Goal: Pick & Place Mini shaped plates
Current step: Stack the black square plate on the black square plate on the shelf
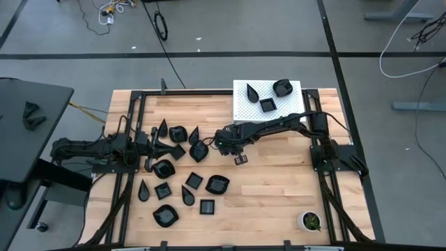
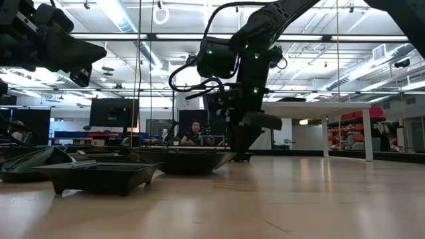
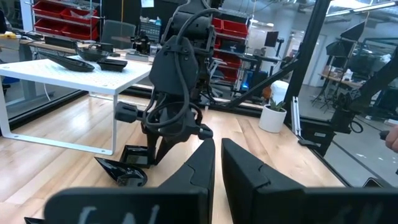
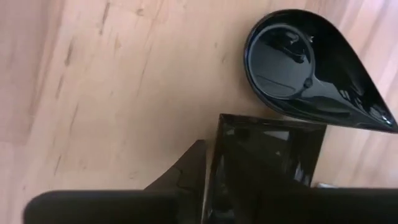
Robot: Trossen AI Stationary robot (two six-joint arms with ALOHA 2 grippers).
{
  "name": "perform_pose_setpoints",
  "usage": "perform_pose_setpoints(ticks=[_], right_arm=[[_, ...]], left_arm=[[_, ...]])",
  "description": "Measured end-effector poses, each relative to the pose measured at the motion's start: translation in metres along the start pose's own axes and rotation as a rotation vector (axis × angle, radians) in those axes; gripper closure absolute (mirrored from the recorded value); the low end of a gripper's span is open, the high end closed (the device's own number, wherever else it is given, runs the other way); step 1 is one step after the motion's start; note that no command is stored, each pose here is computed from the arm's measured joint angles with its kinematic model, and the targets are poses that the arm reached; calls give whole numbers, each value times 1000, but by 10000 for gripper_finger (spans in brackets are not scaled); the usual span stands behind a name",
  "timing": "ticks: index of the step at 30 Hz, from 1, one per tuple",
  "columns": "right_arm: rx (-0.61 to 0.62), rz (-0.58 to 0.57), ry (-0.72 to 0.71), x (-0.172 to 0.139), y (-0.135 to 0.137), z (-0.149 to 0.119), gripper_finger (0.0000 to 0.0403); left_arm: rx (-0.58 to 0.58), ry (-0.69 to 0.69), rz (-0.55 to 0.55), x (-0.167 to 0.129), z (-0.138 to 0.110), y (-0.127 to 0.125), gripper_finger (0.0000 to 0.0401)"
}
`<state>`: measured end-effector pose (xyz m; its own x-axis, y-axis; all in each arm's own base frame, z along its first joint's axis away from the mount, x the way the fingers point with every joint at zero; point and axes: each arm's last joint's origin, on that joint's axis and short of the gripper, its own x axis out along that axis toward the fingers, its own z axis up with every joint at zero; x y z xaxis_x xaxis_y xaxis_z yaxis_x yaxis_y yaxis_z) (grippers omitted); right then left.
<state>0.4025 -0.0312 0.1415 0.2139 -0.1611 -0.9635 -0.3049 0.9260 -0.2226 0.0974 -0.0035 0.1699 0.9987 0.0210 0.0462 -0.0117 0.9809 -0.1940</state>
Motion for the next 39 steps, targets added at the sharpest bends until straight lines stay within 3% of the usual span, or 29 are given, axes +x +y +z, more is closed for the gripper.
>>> perform_pose_setpoints(ticks=[7,13,19,24,31,39], right_arm=[[11,11,17,-16,11,0,394],[-16,12,-10,-43,26,2,397],[-51,-2,-119,-100,46,1,401],[-91,-64,-219,-158,54,-15,401],[-40,-345,-136,-215,35,-64,399],[119,-401,-27,-225,-18,-108,398]], left_arm=[[0,0,0,0,0,0,369],[0,0,0,0,0,0,369],[0,0,0,0,0,0,369],[0,0,0,0,0,0,369],[1,0,0,0,0,0,369],[4,0,0,0,0,0,369]])
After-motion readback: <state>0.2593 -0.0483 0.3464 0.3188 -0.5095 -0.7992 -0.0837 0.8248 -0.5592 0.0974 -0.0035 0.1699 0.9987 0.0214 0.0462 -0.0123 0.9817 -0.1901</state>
